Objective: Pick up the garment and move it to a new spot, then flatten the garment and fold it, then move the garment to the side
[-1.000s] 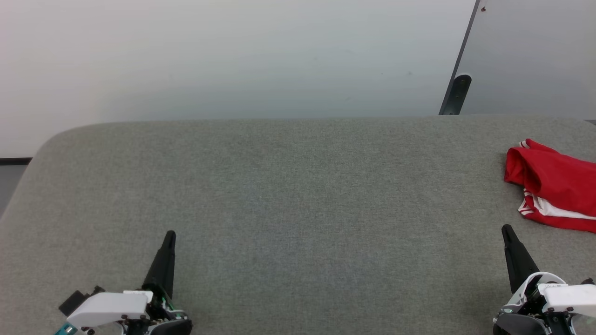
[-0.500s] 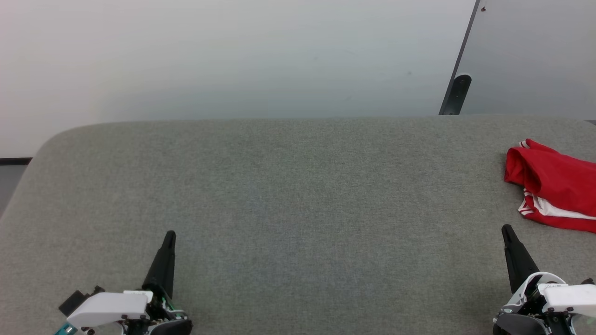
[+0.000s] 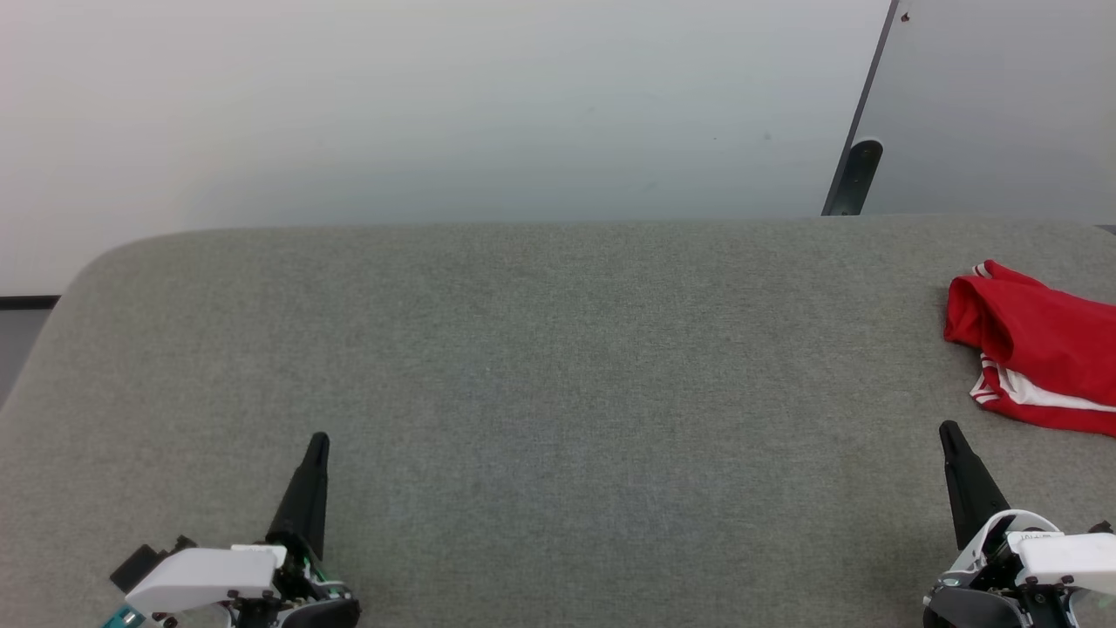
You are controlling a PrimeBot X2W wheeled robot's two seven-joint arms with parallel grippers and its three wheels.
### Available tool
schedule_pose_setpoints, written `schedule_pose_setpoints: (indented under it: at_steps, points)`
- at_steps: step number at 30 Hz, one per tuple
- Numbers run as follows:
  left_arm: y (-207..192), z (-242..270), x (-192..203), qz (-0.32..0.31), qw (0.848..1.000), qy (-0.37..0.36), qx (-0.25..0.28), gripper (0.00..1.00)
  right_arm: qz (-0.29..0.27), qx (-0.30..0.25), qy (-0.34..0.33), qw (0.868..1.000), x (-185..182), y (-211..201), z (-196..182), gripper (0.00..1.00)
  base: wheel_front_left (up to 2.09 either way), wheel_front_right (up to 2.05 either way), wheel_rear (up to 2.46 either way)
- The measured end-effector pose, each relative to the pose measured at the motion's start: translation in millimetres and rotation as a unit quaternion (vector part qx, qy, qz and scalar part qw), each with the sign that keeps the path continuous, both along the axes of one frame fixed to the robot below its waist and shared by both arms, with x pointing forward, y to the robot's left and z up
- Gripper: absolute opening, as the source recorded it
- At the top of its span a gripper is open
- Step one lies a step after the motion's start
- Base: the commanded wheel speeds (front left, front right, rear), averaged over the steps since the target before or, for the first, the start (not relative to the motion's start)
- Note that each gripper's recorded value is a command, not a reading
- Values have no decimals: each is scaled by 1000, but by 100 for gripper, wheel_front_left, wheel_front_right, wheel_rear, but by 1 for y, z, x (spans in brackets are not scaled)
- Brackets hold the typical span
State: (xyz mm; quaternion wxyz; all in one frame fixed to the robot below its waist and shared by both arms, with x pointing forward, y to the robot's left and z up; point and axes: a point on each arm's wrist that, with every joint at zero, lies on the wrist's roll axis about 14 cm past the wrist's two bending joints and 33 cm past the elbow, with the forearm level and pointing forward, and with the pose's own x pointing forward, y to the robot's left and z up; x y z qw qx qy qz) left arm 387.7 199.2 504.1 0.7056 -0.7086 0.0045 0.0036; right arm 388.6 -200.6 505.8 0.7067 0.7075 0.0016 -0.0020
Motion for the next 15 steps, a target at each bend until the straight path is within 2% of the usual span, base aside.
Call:
schedule_pose_setpoints:
  at_steps: [15]
  points:
    - [0, 0, 0, 0, 1000, 0, 0, 0, 0, 0, 0, 1000, 0, 0, 0, 0, 0, 0, 0]
